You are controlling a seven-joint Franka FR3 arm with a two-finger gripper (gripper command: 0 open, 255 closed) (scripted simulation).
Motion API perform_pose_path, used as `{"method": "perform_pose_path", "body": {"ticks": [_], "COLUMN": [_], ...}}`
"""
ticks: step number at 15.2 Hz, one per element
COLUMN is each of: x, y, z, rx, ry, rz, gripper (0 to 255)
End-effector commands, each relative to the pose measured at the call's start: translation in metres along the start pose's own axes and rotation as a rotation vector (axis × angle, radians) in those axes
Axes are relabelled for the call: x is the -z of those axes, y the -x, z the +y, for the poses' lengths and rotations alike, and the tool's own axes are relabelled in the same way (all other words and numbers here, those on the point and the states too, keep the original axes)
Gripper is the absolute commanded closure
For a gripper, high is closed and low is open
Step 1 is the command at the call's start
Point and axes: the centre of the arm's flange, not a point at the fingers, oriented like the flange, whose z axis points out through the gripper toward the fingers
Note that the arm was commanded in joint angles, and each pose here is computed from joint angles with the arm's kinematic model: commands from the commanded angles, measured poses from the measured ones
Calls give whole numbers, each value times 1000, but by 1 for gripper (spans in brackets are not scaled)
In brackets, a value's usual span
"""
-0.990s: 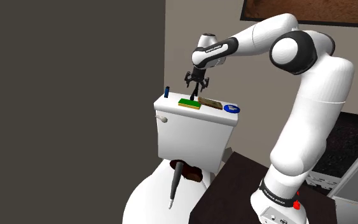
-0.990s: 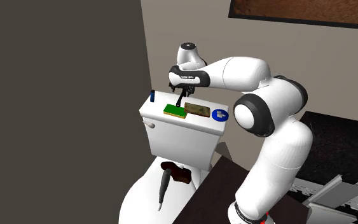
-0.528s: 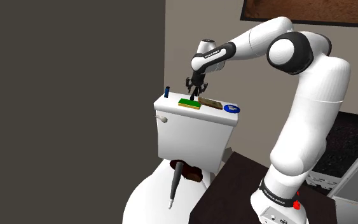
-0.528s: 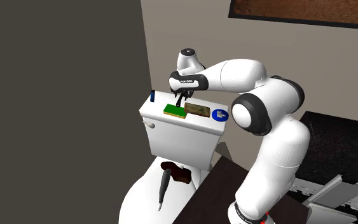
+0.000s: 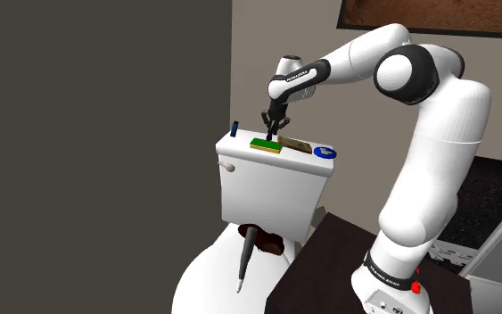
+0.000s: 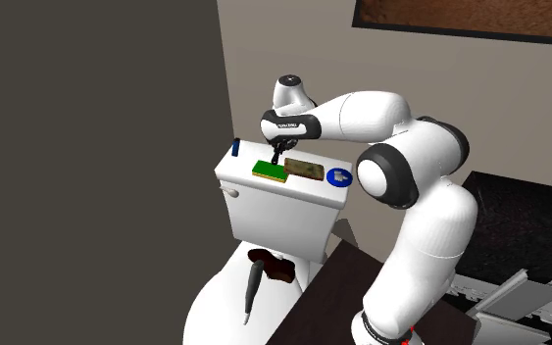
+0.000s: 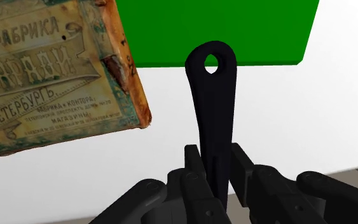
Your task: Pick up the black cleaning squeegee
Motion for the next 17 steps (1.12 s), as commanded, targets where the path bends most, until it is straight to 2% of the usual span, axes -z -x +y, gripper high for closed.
{"method": "perform_pose_path", "body": {"ticks": [1, 17], "x": [0, 77], "y": [0, -16], "z": [0, -13], "rx": [0, 0], "ry": [0, 0], "rz": [0, 0], "gripper": [255, 255]}}
